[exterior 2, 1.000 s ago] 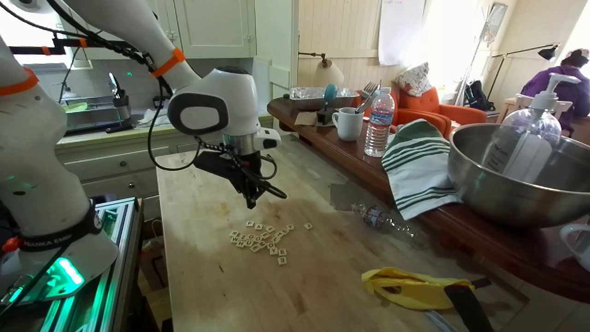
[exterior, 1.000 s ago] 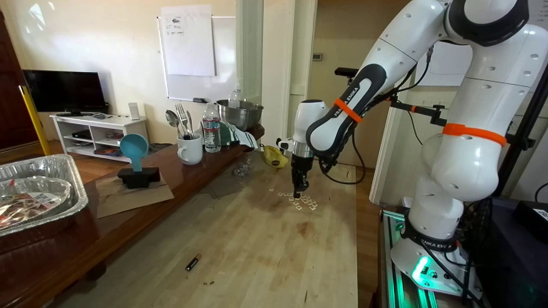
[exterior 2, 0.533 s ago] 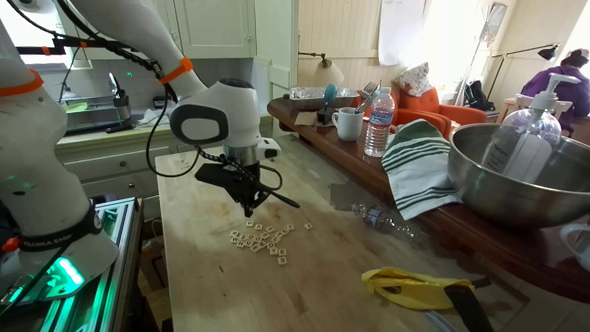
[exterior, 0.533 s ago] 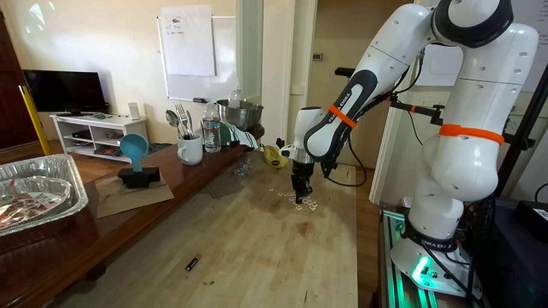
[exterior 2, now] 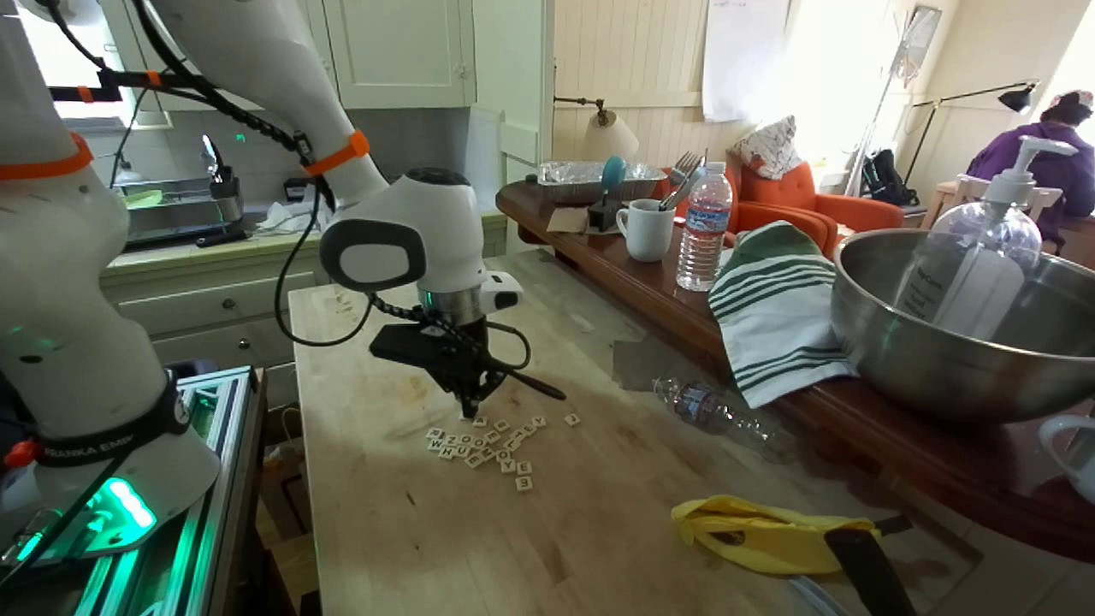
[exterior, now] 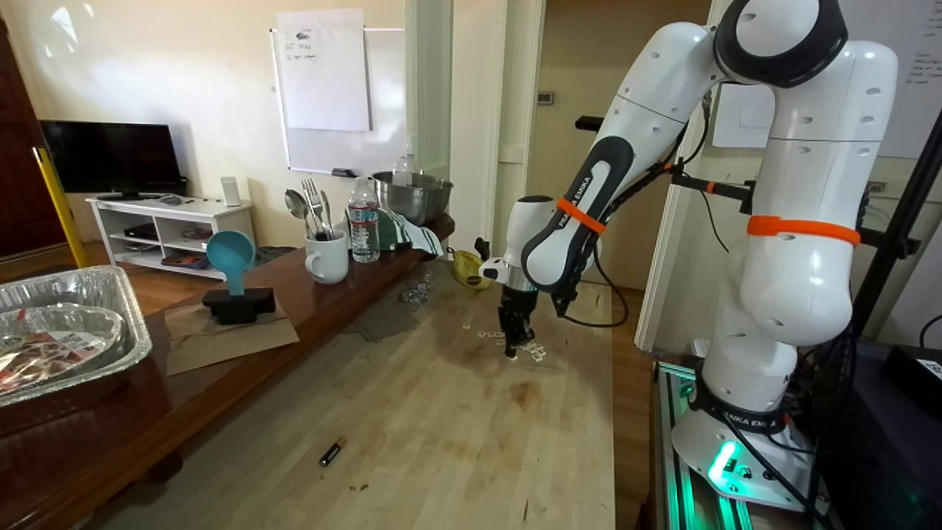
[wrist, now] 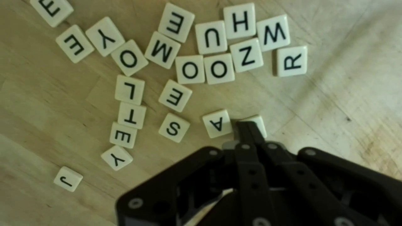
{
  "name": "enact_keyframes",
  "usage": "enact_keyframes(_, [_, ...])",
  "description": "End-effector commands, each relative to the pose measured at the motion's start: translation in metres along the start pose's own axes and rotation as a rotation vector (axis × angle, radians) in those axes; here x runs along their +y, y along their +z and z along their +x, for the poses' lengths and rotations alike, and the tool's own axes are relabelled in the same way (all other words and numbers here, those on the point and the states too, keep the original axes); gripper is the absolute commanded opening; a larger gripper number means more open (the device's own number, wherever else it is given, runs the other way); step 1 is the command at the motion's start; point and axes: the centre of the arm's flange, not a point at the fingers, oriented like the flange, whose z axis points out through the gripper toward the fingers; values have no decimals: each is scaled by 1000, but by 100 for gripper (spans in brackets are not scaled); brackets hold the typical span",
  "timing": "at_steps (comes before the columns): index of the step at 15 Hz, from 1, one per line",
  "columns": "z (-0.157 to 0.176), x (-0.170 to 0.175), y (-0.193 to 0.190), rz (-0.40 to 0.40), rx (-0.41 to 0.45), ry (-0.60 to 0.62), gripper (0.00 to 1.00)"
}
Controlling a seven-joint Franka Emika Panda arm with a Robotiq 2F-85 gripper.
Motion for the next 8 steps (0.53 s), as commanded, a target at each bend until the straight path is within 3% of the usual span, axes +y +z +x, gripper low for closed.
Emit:
enact_keyframes(1, [-10, -8, 16, -13, 13, 38, 0])
enact_keyframes(8, [7, 10, 18, 4, 40, 227, 0])
